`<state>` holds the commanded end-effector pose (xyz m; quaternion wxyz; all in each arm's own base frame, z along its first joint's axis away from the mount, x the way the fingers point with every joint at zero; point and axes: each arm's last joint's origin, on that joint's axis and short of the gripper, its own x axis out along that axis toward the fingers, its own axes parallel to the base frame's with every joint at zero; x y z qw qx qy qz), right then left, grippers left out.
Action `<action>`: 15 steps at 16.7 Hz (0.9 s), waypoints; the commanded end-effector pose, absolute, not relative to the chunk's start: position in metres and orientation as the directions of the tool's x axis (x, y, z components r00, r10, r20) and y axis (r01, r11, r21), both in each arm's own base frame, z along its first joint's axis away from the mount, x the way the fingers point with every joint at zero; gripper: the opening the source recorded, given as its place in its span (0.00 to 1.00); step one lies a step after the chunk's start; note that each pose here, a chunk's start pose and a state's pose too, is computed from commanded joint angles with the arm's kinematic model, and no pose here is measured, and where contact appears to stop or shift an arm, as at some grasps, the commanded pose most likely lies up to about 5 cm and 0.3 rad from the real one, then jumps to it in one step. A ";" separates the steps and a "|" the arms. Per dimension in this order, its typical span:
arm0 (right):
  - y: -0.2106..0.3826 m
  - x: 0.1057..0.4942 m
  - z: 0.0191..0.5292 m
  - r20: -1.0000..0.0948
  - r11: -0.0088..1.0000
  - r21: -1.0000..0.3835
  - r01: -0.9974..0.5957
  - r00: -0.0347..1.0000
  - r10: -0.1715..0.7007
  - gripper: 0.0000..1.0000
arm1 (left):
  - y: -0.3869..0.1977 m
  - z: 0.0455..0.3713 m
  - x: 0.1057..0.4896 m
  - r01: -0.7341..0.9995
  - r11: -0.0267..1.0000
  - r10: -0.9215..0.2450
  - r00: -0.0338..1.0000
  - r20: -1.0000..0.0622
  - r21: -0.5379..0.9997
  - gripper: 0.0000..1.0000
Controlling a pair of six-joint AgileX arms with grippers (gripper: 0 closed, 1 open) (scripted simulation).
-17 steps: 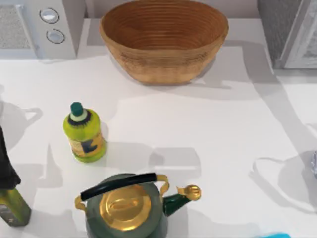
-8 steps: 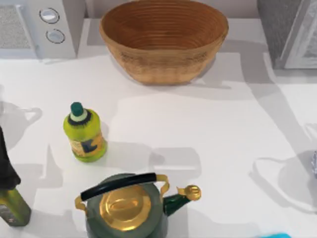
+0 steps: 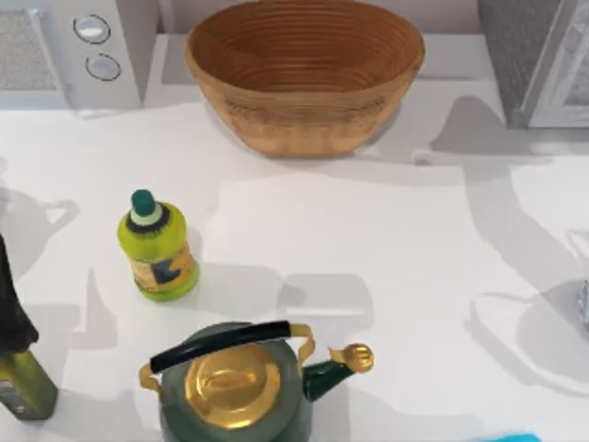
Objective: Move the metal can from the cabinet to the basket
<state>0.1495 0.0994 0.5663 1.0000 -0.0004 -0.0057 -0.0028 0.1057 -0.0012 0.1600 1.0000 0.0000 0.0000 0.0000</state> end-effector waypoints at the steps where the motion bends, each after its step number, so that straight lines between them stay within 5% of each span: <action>1: 0.098 0.146 0.567 0.011 1.000 -0.001 0.007 1.000 -0.007 0.00 | -0.001 0.160 0.106 0.000 1.000 0.000 1.000 0.000 0.000 1.00; 8: 0.085 0.138 0.568 0.053 1.000 0.028 0.011 0.998 -0.013 0.00 | -0.001 0.160 0.106 0.000 1.000 0.000 1.000 0.000 0.000 1.00; 15: 0.018 0.059 0.532 0.288 0.993 0.115 0.003 0.957 -0.036 0.00 | -0.001 0.160 0.106 0.000 1.000 0.000 1.000 0.000 0.000 1.00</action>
